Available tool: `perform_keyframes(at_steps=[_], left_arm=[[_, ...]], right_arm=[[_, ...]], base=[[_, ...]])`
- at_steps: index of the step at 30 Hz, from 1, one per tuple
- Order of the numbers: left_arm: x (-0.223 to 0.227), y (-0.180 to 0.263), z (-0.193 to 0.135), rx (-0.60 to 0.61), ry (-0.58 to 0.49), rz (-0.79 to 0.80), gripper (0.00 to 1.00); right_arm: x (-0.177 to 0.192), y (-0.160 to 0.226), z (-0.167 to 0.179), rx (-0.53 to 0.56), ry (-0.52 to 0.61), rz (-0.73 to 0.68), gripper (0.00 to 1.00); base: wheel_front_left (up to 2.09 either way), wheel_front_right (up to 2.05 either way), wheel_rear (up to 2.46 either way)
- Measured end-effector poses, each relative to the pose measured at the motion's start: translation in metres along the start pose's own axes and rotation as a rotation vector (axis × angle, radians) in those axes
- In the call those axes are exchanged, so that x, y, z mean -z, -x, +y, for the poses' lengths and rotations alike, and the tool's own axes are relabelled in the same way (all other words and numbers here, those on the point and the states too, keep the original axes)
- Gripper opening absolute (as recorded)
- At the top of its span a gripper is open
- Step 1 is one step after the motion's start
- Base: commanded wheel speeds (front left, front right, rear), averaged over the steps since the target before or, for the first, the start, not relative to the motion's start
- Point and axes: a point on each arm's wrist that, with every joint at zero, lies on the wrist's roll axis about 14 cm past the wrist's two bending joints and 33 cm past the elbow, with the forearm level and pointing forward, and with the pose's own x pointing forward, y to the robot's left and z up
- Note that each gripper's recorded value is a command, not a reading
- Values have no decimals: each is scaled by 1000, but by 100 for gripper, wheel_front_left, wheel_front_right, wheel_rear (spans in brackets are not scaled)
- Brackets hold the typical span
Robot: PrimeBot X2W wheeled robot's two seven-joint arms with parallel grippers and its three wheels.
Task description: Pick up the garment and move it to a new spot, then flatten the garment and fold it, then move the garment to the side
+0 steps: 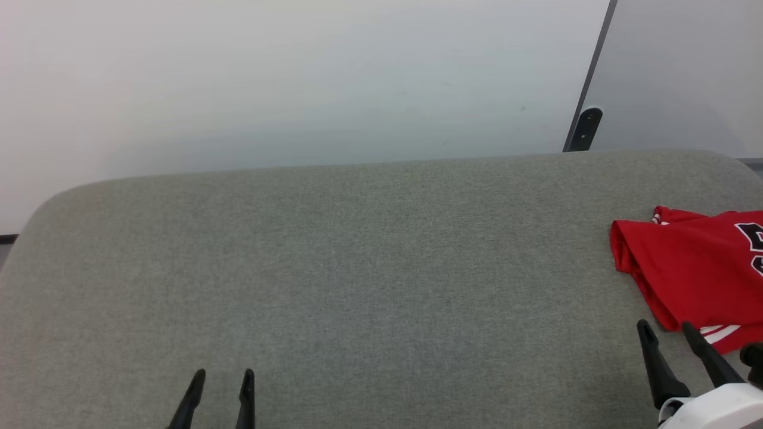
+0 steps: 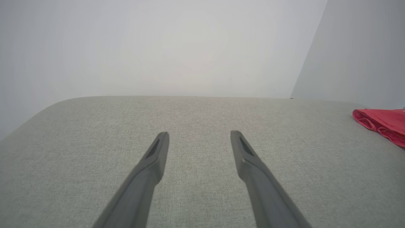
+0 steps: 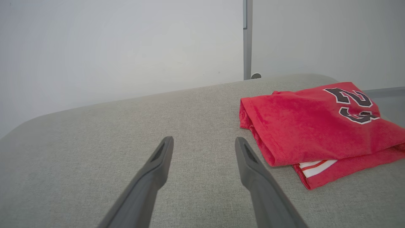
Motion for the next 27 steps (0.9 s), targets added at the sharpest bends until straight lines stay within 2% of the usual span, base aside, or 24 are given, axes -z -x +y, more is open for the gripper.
perform_keyframes(at_steps=[24,25,27], left_arm=[[-1,-3,0,-13,4,-3,100],[-2,-3,0,-15,4,-4,0],[5,-1,-1,-17,8,17,0]], right_arm=[[7,-2,12,-31,-11,18,100],[7,-2,12,-31,-11,18,0],[14,-1,10,-25,-19,40,0]], base=[[0,0,0],[0,0,0],[0,0,0]])
